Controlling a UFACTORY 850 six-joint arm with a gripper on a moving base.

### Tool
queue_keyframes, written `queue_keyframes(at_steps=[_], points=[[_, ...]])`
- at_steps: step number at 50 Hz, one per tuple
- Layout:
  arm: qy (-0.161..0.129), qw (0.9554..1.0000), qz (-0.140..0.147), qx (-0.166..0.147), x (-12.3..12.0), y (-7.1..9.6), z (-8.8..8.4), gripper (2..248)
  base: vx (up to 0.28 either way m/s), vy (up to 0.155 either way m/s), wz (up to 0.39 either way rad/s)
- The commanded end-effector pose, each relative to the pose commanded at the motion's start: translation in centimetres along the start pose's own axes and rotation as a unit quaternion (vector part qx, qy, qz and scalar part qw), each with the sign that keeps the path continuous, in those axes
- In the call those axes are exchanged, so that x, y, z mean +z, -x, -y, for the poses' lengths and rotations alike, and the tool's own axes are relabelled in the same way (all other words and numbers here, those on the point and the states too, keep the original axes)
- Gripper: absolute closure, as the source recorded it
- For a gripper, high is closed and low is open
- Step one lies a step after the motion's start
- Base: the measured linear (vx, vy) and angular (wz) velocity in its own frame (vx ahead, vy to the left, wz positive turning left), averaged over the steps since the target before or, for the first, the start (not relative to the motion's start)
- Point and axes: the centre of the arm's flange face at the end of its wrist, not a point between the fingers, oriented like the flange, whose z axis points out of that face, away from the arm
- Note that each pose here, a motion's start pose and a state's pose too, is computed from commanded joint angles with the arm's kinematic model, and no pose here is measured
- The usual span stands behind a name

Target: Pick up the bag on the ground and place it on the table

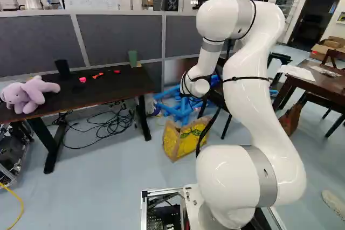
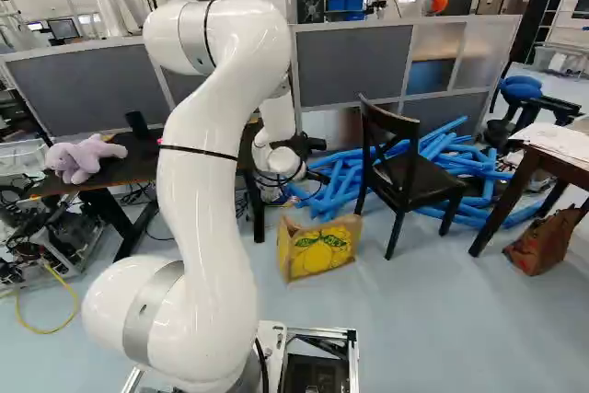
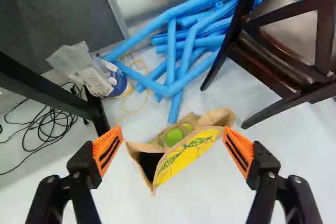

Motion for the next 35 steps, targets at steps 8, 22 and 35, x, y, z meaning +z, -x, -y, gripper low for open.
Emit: queue_keyframes(at_steps=[8,22,35], points=[[0.003,0.9999,0.009,0.003,2.0,-0.2,-0.3,3,0.0,0.0,0.0],[0.007,0.9998,0.015,0.009,5.6,-0.5,-0.9,3,0.0,0.0,0.0],[0.01,0.9995,0.026,0.014,8.9,-0.7,-1.5,3,0.0,0.0,0.0]])
